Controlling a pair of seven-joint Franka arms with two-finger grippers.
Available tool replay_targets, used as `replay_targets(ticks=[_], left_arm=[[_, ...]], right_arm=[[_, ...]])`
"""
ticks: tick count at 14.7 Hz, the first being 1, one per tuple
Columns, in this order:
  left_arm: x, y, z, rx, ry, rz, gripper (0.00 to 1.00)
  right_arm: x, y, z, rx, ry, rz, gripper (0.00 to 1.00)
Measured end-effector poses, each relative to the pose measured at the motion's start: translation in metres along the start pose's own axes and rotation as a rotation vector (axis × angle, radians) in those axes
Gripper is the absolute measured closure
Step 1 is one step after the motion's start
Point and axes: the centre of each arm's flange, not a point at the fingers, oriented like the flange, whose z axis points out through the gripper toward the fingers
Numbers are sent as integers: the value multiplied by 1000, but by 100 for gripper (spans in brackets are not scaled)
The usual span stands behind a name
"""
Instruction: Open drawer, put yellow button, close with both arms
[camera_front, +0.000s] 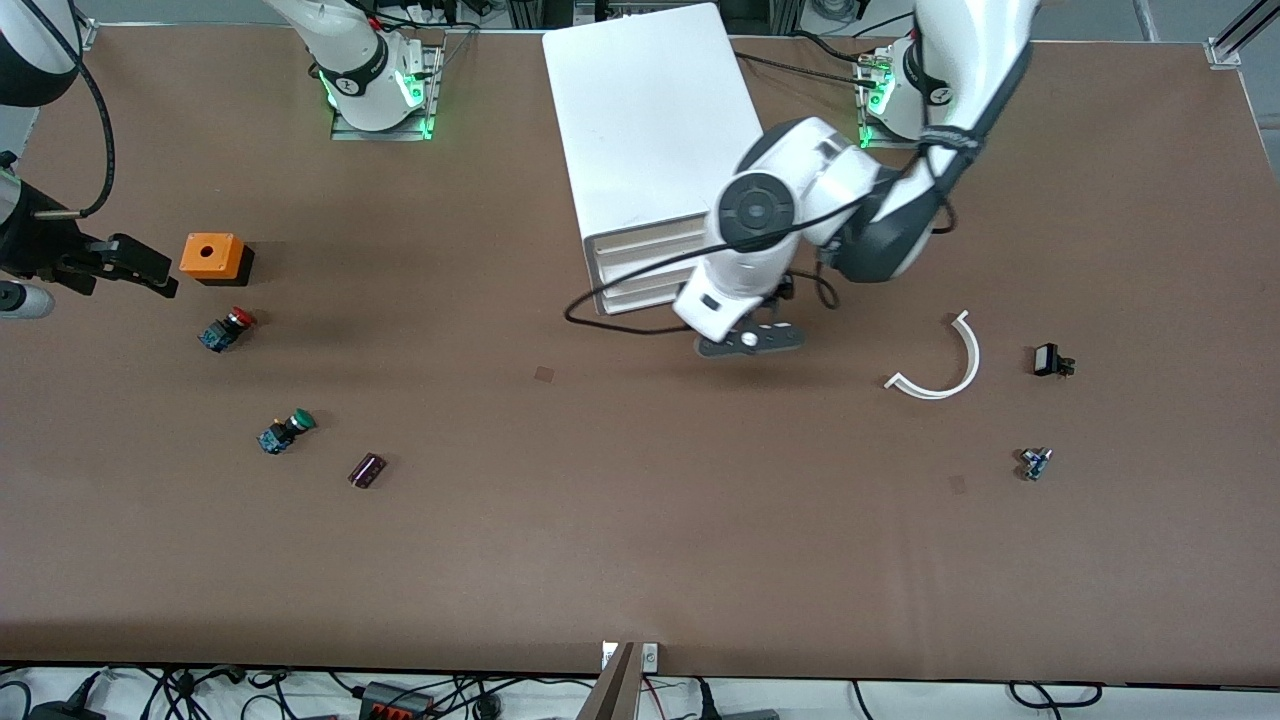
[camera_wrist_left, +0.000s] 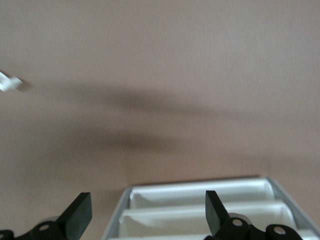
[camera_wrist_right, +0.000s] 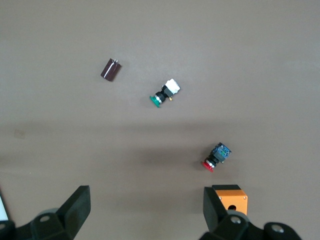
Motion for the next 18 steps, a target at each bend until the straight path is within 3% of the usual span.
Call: replay_targets(ticks=[5, 12, 18], left_arm=[[37, -97, -83, 21, 25, 39, 0], [45, -204, -155, 54, 40, 193, 0], [23, -303, -181, -38, 10, 336, 0]], right_arm=[[-4, 0, 2, 1, -29, 0, 0], [-4, 0, 2, 1, -31, 0, 0], [-2, -5, 1, 0, -17, -9, 0]])
